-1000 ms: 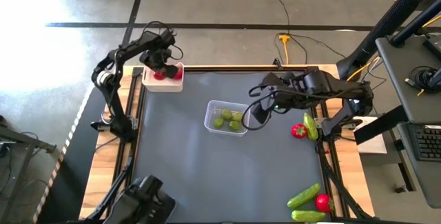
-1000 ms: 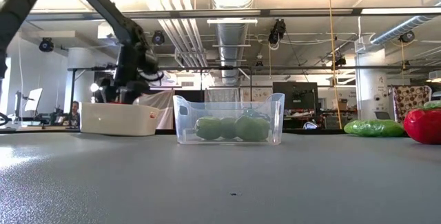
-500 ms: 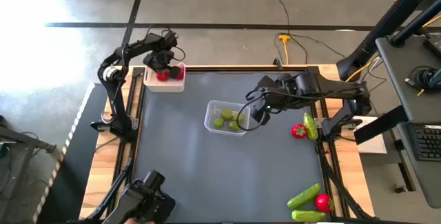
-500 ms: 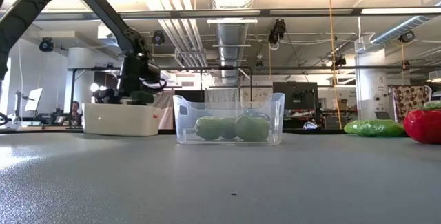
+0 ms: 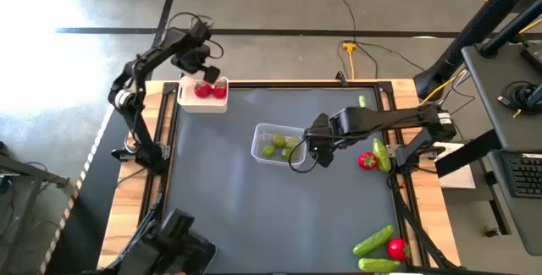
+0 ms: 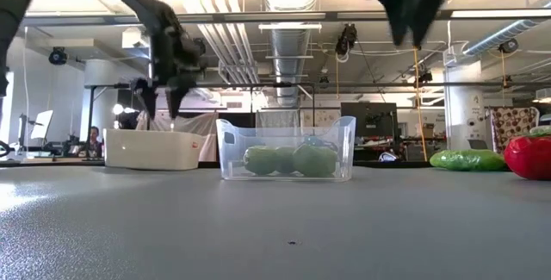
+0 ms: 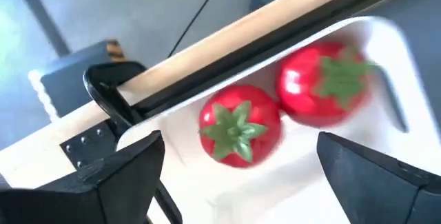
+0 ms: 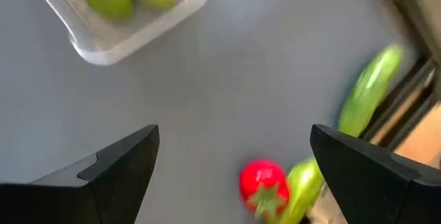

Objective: Sort produce into baskets
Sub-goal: Put the top tomato into the white bin

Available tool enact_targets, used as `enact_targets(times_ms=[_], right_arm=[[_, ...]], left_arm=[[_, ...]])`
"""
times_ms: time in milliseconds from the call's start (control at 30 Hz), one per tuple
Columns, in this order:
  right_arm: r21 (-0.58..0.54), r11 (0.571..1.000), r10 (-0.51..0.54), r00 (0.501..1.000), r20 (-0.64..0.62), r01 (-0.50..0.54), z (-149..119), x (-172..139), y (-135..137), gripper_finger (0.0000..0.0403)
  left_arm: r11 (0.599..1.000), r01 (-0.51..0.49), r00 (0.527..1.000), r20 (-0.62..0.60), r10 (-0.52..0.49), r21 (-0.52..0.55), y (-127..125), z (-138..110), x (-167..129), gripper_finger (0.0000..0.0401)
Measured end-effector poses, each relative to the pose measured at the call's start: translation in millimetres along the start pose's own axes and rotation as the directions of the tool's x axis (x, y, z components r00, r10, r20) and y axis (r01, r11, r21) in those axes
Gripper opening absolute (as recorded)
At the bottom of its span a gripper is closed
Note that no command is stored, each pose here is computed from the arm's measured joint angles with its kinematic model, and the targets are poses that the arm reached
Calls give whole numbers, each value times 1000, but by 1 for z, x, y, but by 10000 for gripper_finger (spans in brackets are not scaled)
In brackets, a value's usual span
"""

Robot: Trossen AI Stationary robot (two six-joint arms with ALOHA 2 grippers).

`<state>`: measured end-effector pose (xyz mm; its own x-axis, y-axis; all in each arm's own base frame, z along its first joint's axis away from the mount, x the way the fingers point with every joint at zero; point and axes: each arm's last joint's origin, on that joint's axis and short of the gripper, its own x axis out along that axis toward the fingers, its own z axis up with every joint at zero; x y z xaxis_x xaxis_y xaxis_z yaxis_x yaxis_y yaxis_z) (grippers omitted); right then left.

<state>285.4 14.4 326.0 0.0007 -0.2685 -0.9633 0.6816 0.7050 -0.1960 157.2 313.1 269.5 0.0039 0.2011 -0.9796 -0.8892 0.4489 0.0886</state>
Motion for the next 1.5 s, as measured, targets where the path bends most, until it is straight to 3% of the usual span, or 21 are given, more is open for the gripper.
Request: enact_targets(times_ms=[200, 300, 400, 600, 700, 833, 1033, 1200, 1333, 1500], right_arm=[[37, 996, -73, 979, -192, 81, -18, 44, 1, 370], [66, 990, -105, 962, -254, 126, -23, 61, -2, 370], [75, 980, -155, 939, -306, 186, -28, 78, -8, 370], [-45, 985, -168, 854, -493, 167, -42, 111, -24, 370], [-89, 986, -167, 818, -550, 141, -48, 123, -30, 370], [-105, 994, -95, 815, -571, 43, -49, 138, -32, 370], [-115, 993, -84, 776, -625, 15, -59, 161, -43, 370], [-109, 994, -73, 778, -624, 6, -65, 177, -48, 370], [-106, 994, -64, 788, -612, -1, -71, 188, -50, 368], [-98, 995, -60, 793, -606, 1, -73, 192, -50, 334]], left_arm=[[989, 142, 975, 171, -145, 26, -10, -23, -59, 361], [969, 228, 933, 262, -246, 98, -24, -36, -88, 361], [950, 252, 887, 348, -303, 186, -41, -53, -111, 361], [893, 269, 795, 441, -417, 360, -75, -93, -137, 361], [870, 259, 758, 470, -453, 420, -86, -113, -140, 361], [881, 238, 738, 514, -438, 410, -91, -132, -131, 361], [874, 219, 691, 563, -453, 434, -87, -151, -111, 361], [876, 229, 654, 599, -462, 425, -83, -161, -100, 361], [879, 246, 658, 595, -461, 408, -83, -164, -97, 361], [880, 260, 643, 608, -465, 398, -82, -163, -100, 361]])
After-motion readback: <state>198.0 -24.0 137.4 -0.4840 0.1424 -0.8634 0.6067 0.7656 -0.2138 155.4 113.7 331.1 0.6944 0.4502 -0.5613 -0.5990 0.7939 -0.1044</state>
